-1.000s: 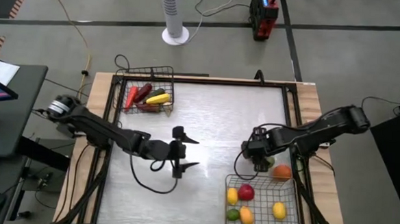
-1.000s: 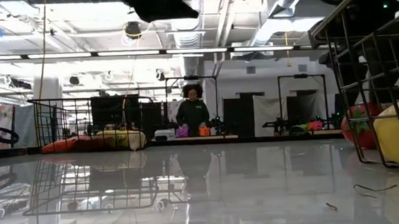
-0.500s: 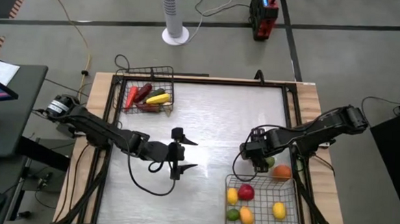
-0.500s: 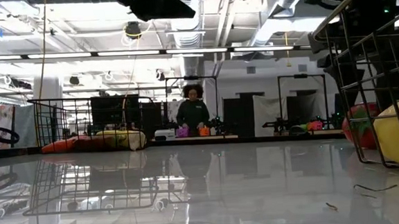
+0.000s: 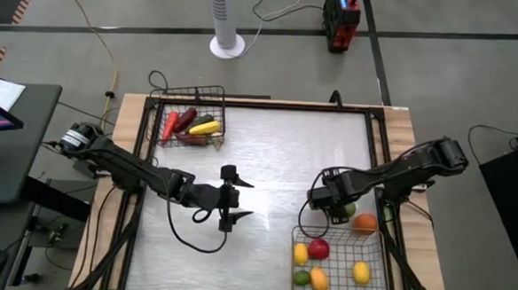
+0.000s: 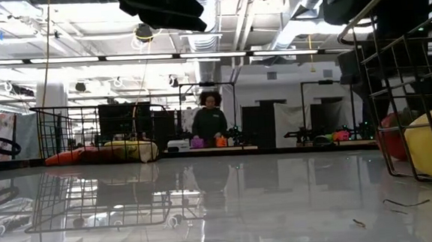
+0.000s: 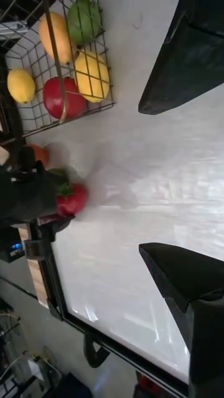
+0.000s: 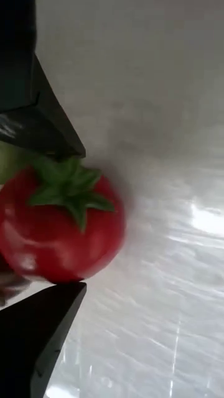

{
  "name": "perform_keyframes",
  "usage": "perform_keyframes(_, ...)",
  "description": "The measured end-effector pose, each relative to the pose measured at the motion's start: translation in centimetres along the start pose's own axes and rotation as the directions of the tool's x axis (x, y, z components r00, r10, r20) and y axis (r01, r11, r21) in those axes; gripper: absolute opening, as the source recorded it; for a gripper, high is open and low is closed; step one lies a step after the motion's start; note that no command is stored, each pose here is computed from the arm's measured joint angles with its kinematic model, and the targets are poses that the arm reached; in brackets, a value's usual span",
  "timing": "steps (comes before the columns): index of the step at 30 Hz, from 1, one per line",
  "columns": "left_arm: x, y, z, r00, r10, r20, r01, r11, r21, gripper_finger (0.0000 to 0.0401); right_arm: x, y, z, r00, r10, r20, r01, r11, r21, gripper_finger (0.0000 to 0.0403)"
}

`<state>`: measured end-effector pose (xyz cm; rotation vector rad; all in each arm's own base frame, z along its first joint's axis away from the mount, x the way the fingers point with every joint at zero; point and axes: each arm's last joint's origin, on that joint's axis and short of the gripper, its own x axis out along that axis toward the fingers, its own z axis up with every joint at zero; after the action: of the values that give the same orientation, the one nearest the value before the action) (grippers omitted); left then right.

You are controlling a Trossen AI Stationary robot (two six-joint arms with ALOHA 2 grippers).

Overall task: Sort produce into baskets
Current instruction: Put the tomato into the gold wire basket

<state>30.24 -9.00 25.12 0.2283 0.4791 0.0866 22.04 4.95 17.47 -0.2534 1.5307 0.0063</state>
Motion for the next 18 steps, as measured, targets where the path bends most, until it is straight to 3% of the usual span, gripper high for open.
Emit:
perform_keyframes(7, 0.0, 0.0, 0.0, 1.0, 0.005, -0.002, -0.005, 1.0, 0.001, 0.0345, 1.0, 0.1, 0.0, 0.997, -0.013, -0.082, 0.011, 1.0, -0.018, 0.0338)
perform_keyframes(12, 0.0, 0.1, 0.0, 1.0, 0.017, -0.004, -0.017, 1.0, 0.006, 0.0345, 0.7, 0.1, 0.0, 0.997, 0.001, -0.074, -0.002, 1.0, -0.014, 0.0306)
perform_keyframes(18, 0.0, 0.1, 0.0, 0.999, 0.032, -0.005, -0.032, 0.999, 0.01, 0.0345, -0.7, -0.1, 0.8, 0.998, 0.006, -0.058, -0.007, 1.0, -0.009, 0.0305)
